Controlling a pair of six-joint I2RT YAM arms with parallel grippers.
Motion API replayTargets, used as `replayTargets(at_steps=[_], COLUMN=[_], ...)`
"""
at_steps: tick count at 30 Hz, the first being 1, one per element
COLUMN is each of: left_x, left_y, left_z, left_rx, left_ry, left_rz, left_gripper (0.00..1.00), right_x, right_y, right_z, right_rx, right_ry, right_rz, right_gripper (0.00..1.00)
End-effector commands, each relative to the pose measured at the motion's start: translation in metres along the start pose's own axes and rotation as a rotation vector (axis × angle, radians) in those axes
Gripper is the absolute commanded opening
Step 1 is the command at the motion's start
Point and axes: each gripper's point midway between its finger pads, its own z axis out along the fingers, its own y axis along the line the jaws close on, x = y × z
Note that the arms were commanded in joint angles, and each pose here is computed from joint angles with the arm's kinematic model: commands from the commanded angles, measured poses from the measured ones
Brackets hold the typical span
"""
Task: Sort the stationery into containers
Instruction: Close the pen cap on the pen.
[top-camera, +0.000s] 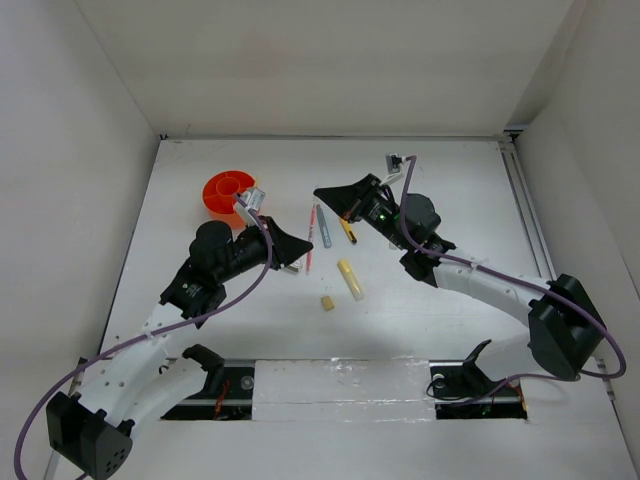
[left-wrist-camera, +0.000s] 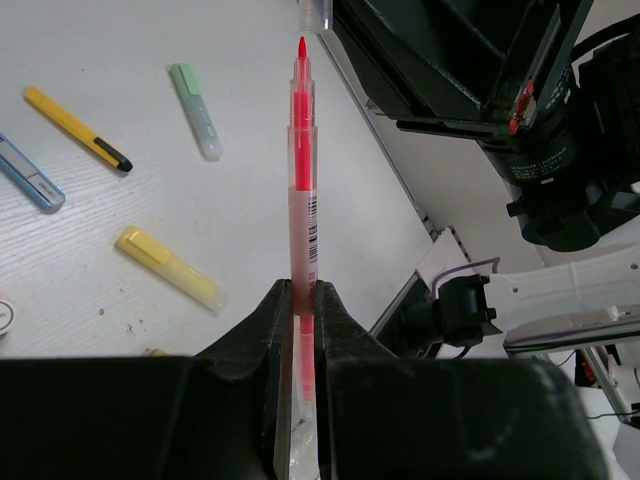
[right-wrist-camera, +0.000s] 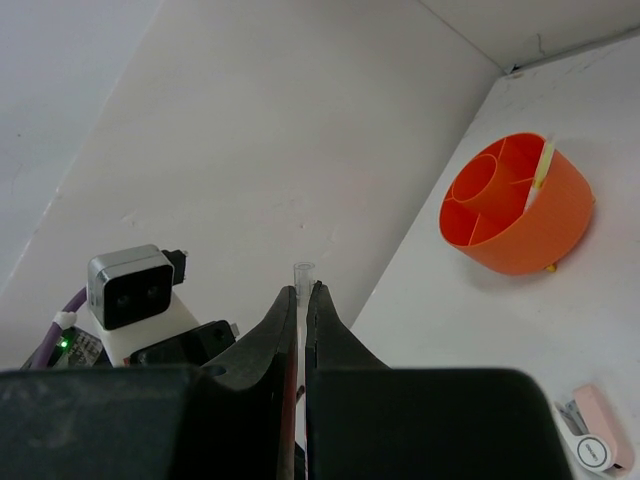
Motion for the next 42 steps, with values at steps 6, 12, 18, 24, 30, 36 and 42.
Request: replayTargets(at_steps=[6,12,18,24,30,36,42], left_x=[-0.022,-0.022,-0.019,-0.019,-0.024,-0.033,-0.040], left_y=[-0.021,-0.024,-0.021,-0.021,-0.015,-0.019,-0.018], left_z=[-0.002,-0.004,-0.004,-0.004,-0.002,-0.002,0.001], left_rx=[0.052,0.064,0.059,0.059,0.030,0.039,0.029], left_ry=[-0.056,-0.056,-0.050,-0.050,-0.085,-0.117,-0.138], left_rz=[0.048,0.052,0.048,0.048,0.050,0.062,0.074], left_gripper=[0.00,0.00,0.00,0.00,0.00,0.00,0.00], right_x=[-0.005,-0.001,-0.001,-0.002,0.003,0.009,0.016], right_y=[0.018,0.010,0.013,0.015,0.018,0.017,0.017], right_z=[0.003,0.005,0.007,0.007,0.006,0.006,0.005], right_rx=[-0.074,-0.058,-0.071,-0.078,-0.097,-0.105,-0.115], right_ry=[-0.018,-0.009,-0.007,-0.012,0.014,0.045,0.075], right_rz=[-0.036,-0.034,-0.035,-0.036,-0.037,-0.018,-0.018], right_gripper=[0.00,0.00,0.00,0.00,0.00,0.00,0.00])
